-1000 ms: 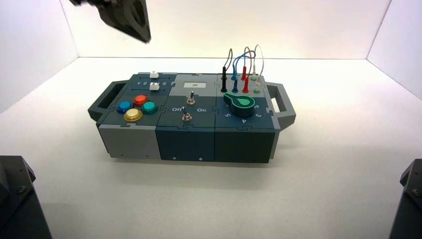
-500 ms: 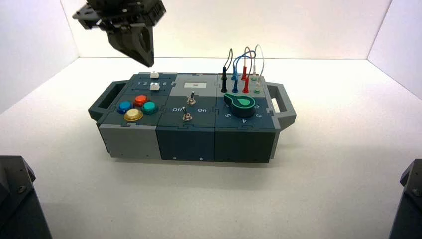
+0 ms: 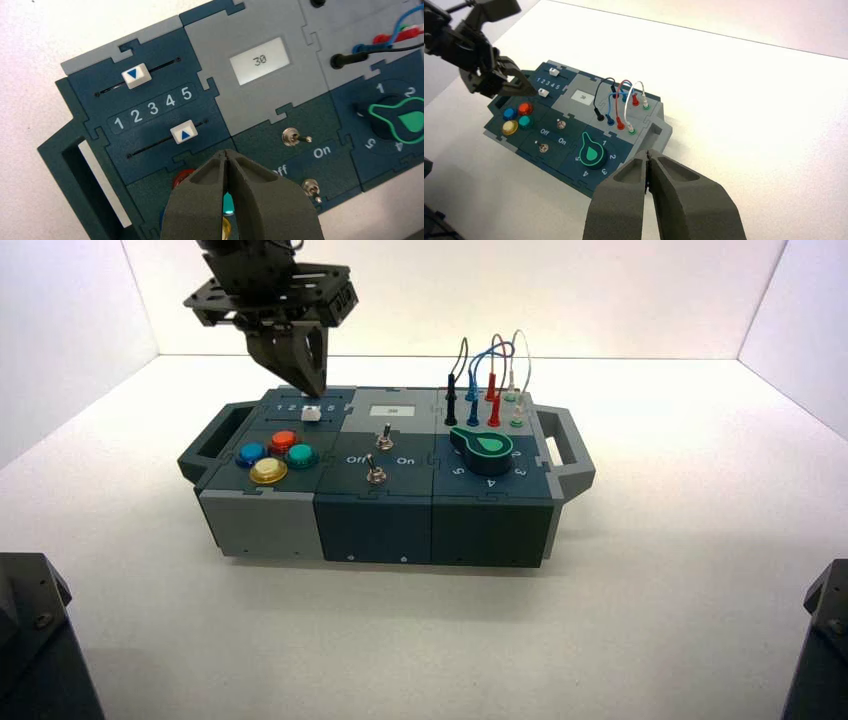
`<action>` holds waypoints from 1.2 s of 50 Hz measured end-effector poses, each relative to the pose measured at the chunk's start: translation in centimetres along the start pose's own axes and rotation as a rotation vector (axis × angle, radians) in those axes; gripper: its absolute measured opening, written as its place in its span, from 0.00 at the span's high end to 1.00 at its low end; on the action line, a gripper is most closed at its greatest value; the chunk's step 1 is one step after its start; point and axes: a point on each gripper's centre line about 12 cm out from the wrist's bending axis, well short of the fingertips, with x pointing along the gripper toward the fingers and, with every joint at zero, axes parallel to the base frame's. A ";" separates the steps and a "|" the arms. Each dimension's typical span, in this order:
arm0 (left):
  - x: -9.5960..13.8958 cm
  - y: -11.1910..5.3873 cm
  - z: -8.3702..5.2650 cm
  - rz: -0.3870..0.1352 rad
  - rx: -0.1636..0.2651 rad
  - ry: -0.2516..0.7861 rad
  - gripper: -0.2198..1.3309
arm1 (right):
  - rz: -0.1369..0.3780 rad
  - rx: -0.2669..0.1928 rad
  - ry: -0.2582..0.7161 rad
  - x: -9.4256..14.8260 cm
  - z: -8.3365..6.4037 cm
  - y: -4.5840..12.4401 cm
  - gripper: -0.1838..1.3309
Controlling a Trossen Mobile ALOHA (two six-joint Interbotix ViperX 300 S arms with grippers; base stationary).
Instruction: Move the bottom slider to position 3.
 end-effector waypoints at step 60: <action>2.2 0.9 1.2 0.026 0.014 0.043 0.96 | 0.002 0.000 -0.001 0.0 0.0 0.0 0.97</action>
